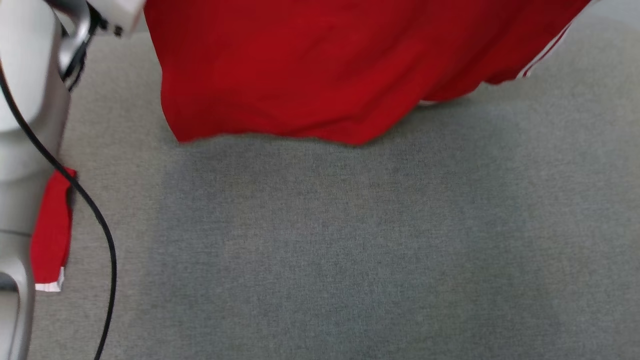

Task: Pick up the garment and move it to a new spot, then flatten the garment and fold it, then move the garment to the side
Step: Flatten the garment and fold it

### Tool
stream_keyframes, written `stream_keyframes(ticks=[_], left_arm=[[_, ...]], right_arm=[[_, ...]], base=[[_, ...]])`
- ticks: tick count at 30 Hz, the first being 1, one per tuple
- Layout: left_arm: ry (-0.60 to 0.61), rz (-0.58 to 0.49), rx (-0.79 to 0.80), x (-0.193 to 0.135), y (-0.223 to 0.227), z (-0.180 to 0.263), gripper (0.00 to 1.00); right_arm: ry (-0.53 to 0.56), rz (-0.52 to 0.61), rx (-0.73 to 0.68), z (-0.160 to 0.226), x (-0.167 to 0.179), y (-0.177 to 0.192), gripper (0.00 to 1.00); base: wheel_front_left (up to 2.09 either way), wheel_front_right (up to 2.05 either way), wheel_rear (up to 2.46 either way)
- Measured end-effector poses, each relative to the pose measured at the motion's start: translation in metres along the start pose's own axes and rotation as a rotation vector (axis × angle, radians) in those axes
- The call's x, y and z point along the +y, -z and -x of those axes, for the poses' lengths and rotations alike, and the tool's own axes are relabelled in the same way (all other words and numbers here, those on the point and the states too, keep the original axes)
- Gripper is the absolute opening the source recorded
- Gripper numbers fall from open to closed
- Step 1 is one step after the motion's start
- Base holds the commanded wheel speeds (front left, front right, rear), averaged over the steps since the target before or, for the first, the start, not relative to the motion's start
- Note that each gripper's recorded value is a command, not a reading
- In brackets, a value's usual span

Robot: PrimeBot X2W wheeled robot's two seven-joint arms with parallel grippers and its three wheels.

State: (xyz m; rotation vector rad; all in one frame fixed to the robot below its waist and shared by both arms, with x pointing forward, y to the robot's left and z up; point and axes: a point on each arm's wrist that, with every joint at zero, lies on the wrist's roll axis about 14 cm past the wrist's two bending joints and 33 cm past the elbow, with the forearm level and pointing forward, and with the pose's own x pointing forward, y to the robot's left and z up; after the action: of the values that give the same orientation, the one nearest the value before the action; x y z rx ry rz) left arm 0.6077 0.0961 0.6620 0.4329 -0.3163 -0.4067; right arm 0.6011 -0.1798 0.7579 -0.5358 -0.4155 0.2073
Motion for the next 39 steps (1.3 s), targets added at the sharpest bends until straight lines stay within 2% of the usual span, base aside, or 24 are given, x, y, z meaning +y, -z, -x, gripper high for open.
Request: stream_keyframes(ticks=[3,4,7,11,15,18,21,27,32,39], left_arm=[[-0.021,0.015,-0.016,0.013,0.009,-0.032,0.0],[-0.055,0.031,-0.034,0.021,0.015,-0.049,0.0],[-0.118,0.068,-0.047,0.03,0.027,-0.069,0.0],[-0.143,0.084,-0.059,0.026,0.041,-0.086,0.0],[-0.175,0.093,-0.12,0.025,0.038,-0.094,0.0],[-0.195,0.09,-0.15,0.025,0.041,-0.096,0.0],[-0.182,0.107,-0.127,0.011,0.062,-0.092,0.0],[-0.123,0.134,0.013,-0.02,0.119,-0.071,0.0],[-0.065,0.155,0.136,-0.049,0.155,-0.043,0.0],[-0.015,0.185,0.259,-0.08,0.176,0.004,0.0]], right_arm=[[0.031,-0.011,0.0,-0.03,-0.01,0.012,0.0],[0.064,-0.011,-0.033,-0.047,-0.02,0.013,0.0],[0.115,-0.034,-0.076,-0.066,-0.03,0.017,0.0],[0.153,-0.065,-0.072,-0.077,-0.029,0.038,0.0],[0.156,-0.071,-0.148,-0.081,-0.014,0.033,0.0],[0.191,-0.086,-0.166,-0.074,-0.013,0.046,0.0],[0.208,-0.09,-0.148,-0.066,-0.005,0.066,0.0],[0.164,-0.149,-0.006,-0.044,0.035,0.126,0.0],[0.109,-0.219,0.145,-0.009,0.072,0.174,0.0],[0.071,-0.33,0.289,0.045,0.107,0.203,0.0]], base=[[0.0,0.0,0.0],[0.0,0.0,0.0],[0.0,0.0,0.0],[0.0,0.0,0.0],[0.0,0.0,0.0],[0.0,0.0,0.0],[0.0,0.0,0.0],[0.0,0.0,0.0],[0.0,0.0,0.0],[0.0,0.0,0.0]])
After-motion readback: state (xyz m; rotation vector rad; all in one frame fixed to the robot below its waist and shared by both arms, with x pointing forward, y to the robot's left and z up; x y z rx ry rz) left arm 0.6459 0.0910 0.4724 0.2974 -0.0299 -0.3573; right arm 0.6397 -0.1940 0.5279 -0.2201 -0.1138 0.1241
